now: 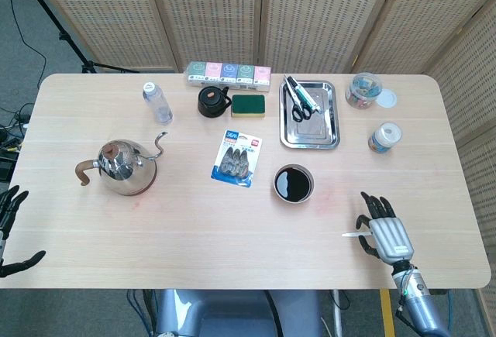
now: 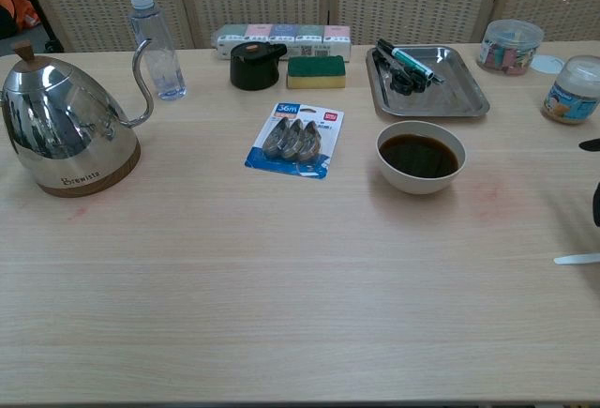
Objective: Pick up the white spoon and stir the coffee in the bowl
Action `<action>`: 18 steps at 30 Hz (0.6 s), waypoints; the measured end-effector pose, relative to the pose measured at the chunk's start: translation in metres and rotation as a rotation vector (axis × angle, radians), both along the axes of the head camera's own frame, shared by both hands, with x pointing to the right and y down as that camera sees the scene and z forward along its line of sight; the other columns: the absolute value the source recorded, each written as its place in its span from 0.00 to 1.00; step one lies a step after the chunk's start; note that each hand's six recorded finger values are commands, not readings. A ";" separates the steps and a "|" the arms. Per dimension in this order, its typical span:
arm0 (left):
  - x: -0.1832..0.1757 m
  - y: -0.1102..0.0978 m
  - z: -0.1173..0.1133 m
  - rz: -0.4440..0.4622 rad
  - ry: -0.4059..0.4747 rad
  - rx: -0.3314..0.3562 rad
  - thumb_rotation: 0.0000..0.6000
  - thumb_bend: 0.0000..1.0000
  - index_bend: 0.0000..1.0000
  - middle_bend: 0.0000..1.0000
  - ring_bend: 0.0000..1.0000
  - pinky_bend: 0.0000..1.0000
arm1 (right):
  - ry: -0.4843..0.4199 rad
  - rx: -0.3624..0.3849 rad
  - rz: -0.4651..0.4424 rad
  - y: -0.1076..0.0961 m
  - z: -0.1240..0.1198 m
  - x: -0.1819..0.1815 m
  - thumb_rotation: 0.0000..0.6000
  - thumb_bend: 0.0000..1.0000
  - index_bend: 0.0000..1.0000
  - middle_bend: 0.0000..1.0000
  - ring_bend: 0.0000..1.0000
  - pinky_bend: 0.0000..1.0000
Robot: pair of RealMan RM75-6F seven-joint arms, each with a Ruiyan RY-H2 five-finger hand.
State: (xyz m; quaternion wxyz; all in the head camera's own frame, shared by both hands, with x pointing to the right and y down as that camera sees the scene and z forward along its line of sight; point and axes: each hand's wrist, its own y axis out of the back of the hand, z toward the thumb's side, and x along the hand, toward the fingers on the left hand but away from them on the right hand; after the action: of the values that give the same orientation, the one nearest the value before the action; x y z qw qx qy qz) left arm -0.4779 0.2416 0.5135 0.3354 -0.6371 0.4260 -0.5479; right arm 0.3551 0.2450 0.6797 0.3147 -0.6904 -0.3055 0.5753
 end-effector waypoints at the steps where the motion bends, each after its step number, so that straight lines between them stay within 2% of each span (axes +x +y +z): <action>1: 0.000 0.000 0.000 0.000 -0.001 -0.001 1.00 0.00 0.00 0.00 0.00 0.00 | 0.003 -0.007 -0.005 0.002 0.003 0.000 1.00 0.44 0.47 0.00 0.00 0.00; 18: 0.001 -0.001 0.004 -0.001 -0.008 -0.013 1.00 0.00 0.00 0.00 0.00 0.00 | 0.061 0.007 -0.092 0.014 0.035 -0.009 1.00 0.44 0.47 0.00 0.00 0.00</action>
State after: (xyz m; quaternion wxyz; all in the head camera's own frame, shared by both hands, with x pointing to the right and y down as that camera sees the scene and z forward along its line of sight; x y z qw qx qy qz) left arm -0.4770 0.2410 0.5172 0.3325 -0.6369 0.4213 -0.5535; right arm 0.3465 0.2591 0.7152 0.3525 -0.6848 -0.2656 0.5799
